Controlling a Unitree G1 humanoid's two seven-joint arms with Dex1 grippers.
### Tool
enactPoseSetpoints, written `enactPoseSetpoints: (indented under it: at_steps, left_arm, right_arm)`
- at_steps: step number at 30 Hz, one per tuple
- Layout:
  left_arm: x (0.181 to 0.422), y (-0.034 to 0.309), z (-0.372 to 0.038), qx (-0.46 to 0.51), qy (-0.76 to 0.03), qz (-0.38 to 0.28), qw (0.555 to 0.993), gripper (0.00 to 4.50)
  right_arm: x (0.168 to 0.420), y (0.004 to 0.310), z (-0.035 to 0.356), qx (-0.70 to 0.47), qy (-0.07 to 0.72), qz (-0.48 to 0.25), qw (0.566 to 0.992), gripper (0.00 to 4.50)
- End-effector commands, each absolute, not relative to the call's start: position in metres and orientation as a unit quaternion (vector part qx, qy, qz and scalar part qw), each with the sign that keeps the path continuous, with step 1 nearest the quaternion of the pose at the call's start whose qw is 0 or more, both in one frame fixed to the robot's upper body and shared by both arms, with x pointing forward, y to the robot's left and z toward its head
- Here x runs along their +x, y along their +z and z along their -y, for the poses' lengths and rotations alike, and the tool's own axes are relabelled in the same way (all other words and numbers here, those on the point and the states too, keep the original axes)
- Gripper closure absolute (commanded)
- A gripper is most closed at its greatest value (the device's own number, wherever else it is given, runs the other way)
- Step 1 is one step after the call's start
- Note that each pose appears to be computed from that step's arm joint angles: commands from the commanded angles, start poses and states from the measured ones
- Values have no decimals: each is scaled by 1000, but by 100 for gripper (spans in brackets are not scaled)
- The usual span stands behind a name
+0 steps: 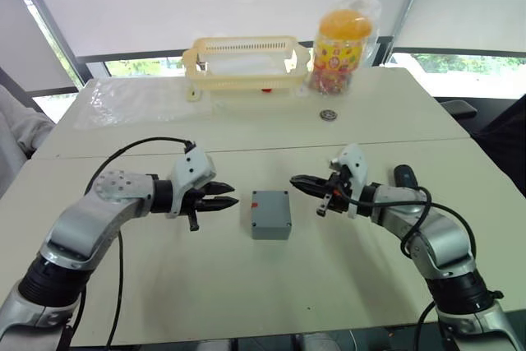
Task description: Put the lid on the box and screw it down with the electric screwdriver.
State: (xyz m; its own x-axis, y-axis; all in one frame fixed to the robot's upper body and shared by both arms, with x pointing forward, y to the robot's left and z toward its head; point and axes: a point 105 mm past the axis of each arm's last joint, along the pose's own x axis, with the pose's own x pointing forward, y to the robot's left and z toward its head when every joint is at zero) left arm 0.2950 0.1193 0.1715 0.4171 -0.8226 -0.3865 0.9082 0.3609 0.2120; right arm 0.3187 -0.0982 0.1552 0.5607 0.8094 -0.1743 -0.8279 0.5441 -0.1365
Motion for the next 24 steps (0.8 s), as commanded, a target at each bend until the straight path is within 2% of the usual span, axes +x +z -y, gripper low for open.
enactPoseSetpoints:
  at_steps: [1, 24]
  left_arm:
    - [296, 177, -120, 205, -523, -91, 822, 325]
    - [298, 171, -118, 200, -521, -90, 825, 325]
  right_arm:
    - [317, 161, 93, -105, 475, -27, 874, 447]
    - [326, 145, 87, -108, 477, -41, 871, 447]
